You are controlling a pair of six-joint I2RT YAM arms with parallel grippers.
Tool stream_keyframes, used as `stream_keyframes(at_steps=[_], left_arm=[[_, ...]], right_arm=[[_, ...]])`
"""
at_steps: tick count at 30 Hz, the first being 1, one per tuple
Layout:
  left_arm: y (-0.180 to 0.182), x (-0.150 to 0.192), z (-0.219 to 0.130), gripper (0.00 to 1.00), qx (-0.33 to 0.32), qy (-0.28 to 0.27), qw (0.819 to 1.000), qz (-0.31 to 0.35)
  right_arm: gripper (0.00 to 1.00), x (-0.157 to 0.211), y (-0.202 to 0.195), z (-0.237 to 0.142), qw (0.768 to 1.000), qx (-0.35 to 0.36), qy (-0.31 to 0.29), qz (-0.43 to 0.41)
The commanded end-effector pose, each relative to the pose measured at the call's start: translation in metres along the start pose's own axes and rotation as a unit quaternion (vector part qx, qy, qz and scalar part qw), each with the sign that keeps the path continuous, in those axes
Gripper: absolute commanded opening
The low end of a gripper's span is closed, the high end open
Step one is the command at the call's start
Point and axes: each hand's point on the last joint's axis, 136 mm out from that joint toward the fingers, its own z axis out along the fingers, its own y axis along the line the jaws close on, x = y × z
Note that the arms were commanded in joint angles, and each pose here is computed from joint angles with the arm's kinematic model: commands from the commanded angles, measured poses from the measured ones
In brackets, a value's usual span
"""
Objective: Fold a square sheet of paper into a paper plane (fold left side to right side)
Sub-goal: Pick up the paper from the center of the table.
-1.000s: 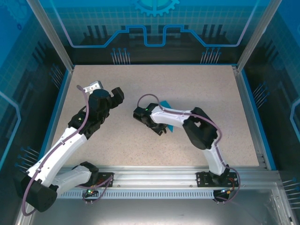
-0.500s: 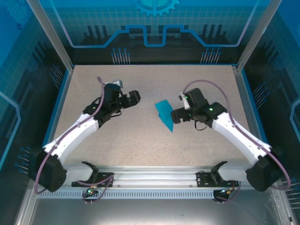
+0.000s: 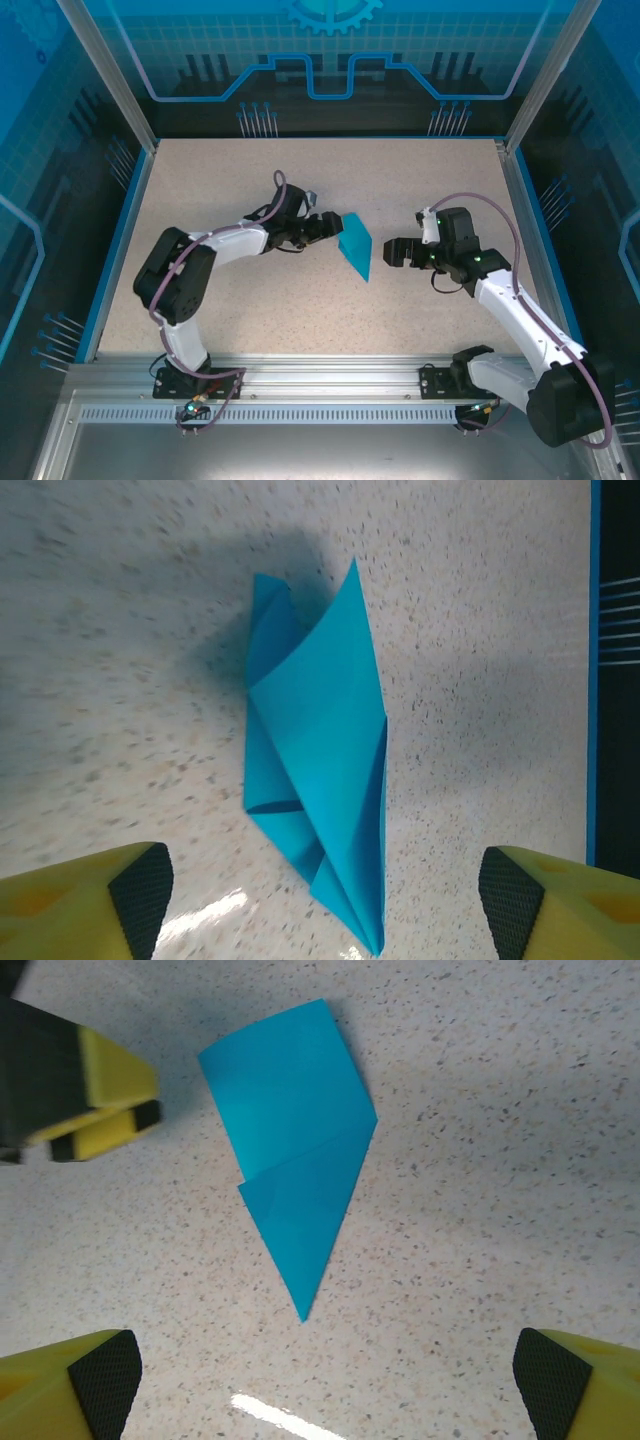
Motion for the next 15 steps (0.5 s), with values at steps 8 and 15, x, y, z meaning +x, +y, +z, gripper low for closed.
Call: stream_keyframes(at_steps=[8, 15], left_arm=[[-0.026, -0.007, 0.04, 0.71, 0.043, 0.032, 0.999, -0.003], [-0.018, -0.002, 0.056, 0.64, 0.013, 0.051, 0.999, 0.006]], right_arm=[[0.99, -0.009, 0.008, -0.007, 0.998, -0.062, -0.019, 0.017], [0.99, -0.016, 0.008, -0.015, 0.998, -0.059, -0.028, 0.005]])
